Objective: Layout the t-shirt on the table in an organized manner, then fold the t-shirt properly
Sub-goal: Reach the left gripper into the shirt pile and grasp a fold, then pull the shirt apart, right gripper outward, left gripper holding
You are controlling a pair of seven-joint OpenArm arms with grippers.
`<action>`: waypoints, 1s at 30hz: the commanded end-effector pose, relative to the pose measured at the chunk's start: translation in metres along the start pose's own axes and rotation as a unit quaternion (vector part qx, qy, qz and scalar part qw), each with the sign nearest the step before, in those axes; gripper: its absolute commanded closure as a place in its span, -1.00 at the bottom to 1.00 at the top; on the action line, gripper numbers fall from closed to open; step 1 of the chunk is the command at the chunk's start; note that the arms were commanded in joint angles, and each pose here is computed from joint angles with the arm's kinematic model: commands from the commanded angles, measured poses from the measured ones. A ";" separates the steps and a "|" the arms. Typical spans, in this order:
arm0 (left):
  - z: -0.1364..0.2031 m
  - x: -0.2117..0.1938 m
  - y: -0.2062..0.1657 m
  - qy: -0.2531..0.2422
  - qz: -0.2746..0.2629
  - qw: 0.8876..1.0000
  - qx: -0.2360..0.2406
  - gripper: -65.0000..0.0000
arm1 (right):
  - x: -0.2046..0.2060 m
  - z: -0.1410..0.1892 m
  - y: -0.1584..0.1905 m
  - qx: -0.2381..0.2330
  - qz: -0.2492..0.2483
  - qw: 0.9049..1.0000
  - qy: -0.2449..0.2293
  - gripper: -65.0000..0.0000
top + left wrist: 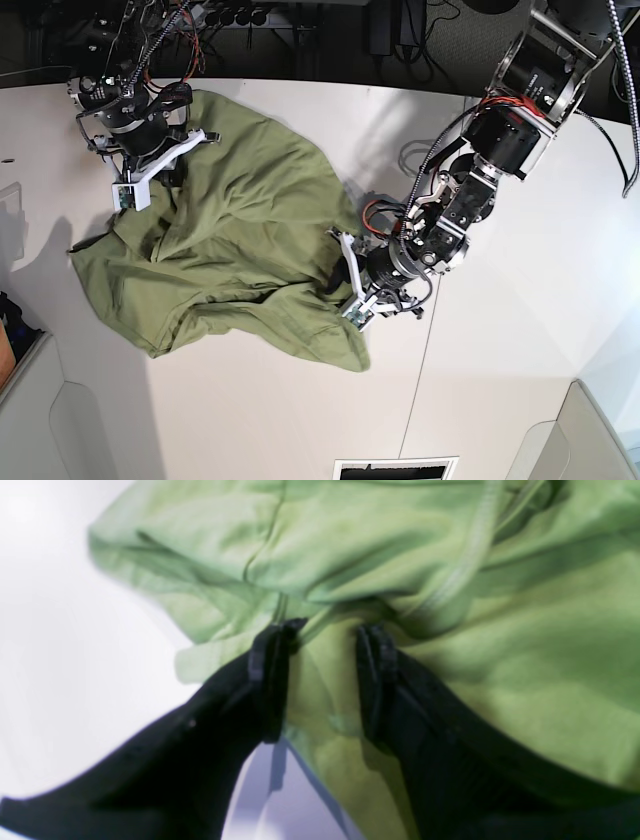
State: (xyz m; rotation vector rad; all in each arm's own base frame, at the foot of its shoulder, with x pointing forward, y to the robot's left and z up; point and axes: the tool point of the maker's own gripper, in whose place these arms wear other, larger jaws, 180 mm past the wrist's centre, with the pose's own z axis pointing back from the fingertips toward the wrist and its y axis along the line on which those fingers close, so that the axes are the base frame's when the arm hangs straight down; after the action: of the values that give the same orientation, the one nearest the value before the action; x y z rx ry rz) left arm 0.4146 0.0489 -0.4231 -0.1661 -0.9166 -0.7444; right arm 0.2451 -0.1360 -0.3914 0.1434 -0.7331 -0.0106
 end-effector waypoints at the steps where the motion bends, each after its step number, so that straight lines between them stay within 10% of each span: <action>1: 0.007 -0.011 0.026 0.028 -0.017 0.999 0.032 0.21 | 0.006 0.004 0.002 0.005 0.002 1.000 -0.016 1.00; 11: 0.024 -0.034 0.065 0.057 -0.021 0.995 0.079 0.21 | -0.040 0.019 0.027 0.078 -0.019 0.997 0.016 1.00; 20: 0.026 -0.047 0.065 0.089 -0.017 0.993 0.080 0.21 | 0.035 0.037 0.062 0.171 -0.012 0.978 -0.118 1.00; 25: 0.026 -0.049 0.064 0.094 -0.016 0.992 0.079 0.21 | 0.068 0.022 0.050 0.136 -0.005 0.980 -0.147 0.02; 30: 0.027 -0.050 0.063 0.094 -0.016 0.992 0.079 0.21 | 0.083 -0.009 0.048 0.142 -0.022 0.979 -0.144 -0.03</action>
State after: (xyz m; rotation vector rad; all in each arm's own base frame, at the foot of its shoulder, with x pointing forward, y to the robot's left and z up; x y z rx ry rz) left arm 0.4208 0.1176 -0.4294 0.0045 -0.8559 -0.6962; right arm 0.3027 -0.0932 -0.3519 0.4245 -0.9595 0.0292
